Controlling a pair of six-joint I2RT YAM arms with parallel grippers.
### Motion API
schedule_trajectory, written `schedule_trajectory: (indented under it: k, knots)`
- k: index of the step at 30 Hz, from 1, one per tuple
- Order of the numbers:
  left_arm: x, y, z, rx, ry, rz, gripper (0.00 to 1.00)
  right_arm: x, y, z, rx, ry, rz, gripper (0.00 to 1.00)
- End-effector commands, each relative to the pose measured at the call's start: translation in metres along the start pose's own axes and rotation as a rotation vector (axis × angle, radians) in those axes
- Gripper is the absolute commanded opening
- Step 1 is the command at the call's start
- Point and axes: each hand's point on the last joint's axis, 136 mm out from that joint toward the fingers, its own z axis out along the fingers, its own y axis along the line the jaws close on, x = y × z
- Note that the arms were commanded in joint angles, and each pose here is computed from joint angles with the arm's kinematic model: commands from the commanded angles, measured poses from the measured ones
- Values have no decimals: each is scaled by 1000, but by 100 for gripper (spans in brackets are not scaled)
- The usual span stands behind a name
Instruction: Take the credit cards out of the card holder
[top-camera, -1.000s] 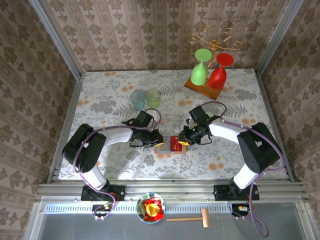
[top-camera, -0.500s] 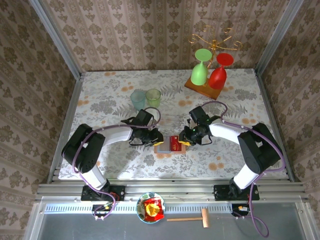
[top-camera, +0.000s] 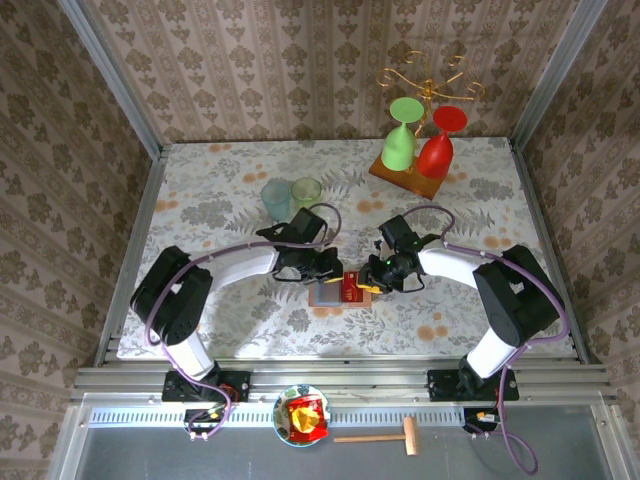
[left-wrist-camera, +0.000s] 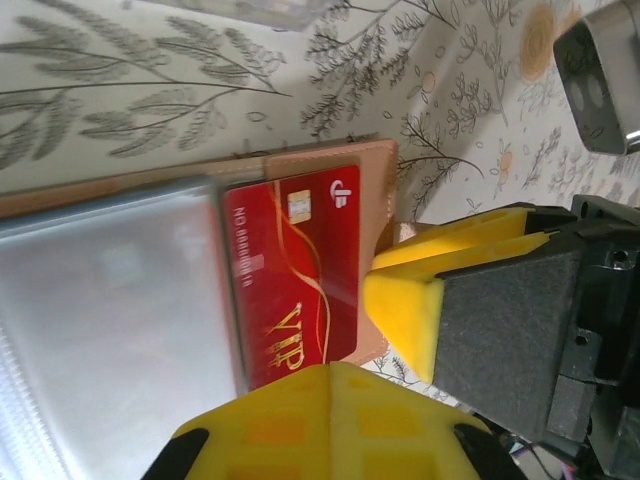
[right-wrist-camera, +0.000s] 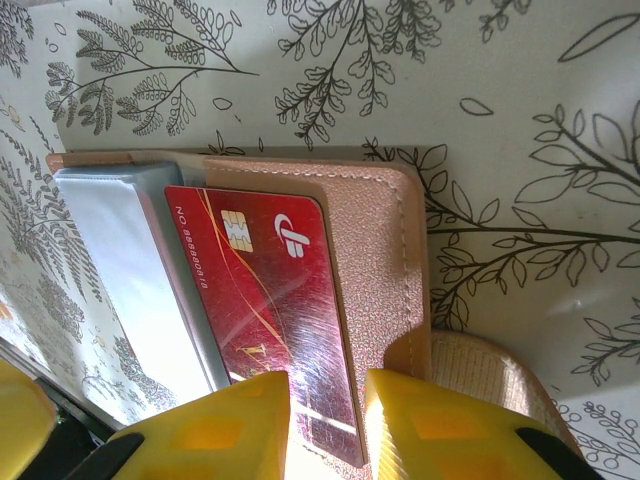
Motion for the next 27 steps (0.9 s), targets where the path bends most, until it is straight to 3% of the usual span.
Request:
schedule_trajectory:
  k: [1,13,27]
  knots:
    - [9,9,8,-90,48,38,3,6,-4,3,7,13,10,27]
    - [20,20,24,-282,125,126,1,6,-8,1,12,-12,40,26]
    - [24,33,31,-346,156,106,3,8,-5,4,-22,-5,51,26]
